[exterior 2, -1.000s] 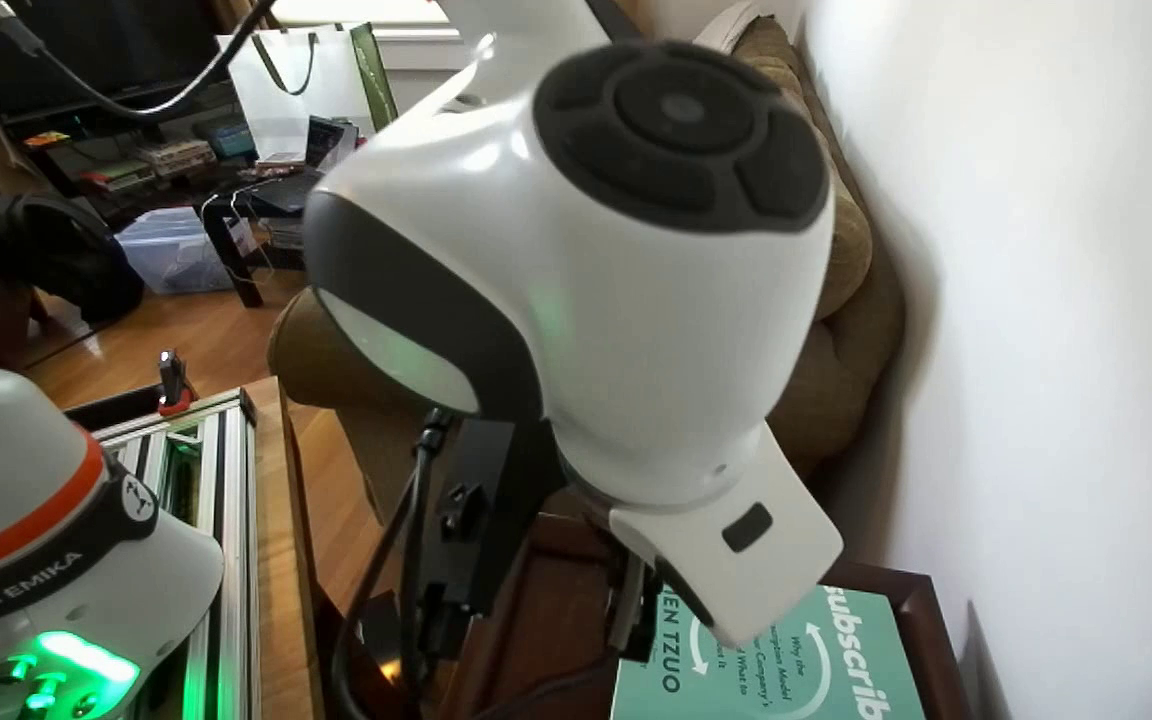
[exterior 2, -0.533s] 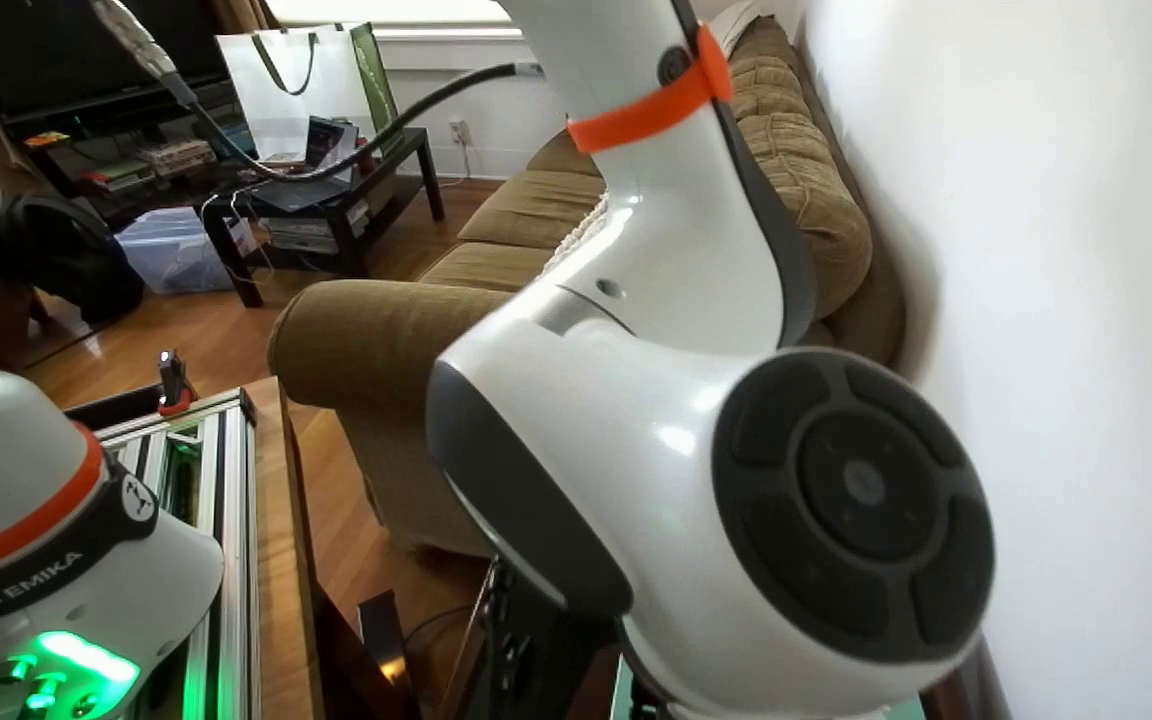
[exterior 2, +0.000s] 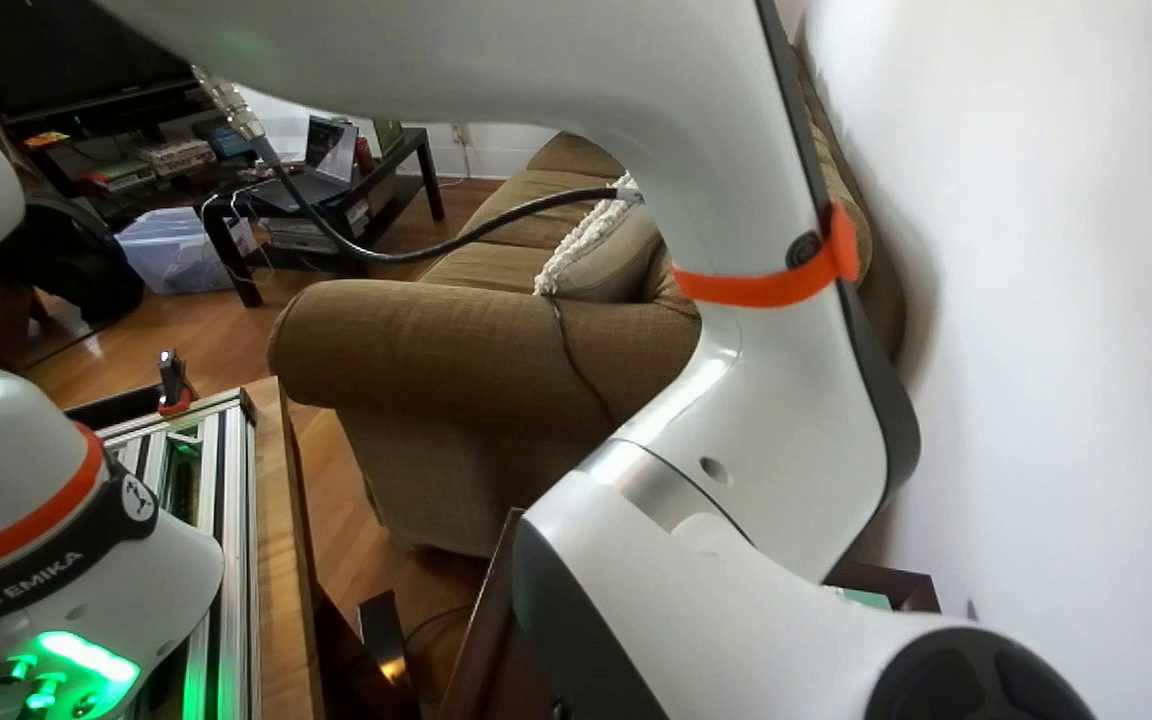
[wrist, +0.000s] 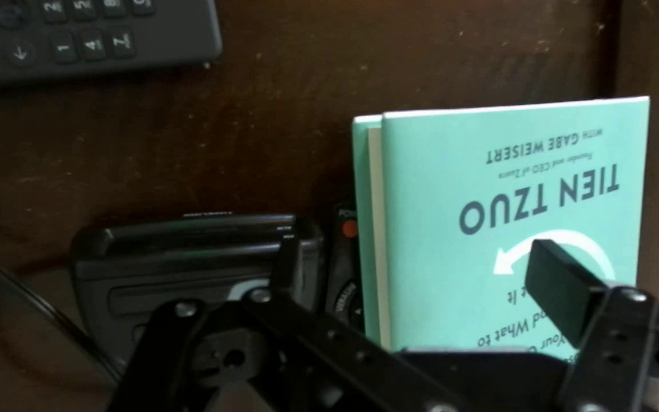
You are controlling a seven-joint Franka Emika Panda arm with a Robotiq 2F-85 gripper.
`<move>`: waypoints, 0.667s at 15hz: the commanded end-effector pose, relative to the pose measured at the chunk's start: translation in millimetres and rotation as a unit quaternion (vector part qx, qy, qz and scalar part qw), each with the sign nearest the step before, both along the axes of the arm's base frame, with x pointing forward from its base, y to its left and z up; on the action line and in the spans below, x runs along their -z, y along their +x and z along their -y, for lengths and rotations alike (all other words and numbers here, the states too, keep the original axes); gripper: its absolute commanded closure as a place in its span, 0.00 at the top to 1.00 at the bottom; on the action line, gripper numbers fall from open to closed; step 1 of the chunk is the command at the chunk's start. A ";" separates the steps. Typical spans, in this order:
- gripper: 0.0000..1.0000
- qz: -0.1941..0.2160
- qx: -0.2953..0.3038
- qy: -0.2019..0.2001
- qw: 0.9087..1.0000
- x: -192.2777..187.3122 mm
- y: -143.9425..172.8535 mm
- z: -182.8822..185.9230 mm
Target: Put the blue book on the pillow
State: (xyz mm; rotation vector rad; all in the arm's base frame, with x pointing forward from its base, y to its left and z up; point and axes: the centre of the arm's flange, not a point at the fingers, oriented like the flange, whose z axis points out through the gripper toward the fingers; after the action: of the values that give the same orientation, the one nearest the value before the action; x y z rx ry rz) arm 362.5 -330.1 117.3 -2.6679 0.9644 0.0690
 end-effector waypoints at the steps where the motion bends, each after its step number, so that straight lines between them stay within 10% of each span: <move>1: 1.00 0.000 0.000 0.026 1.000 24.4 6.0 13.2; 10: 1.00 0.002 0.015 0.059 0.998 20.7 9.4 21.8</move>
State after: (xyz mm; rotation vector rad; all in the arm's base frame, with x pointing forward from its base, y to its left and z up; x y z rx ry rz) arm 366.0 -346.2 95.6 -2.5815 0.9708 0.1163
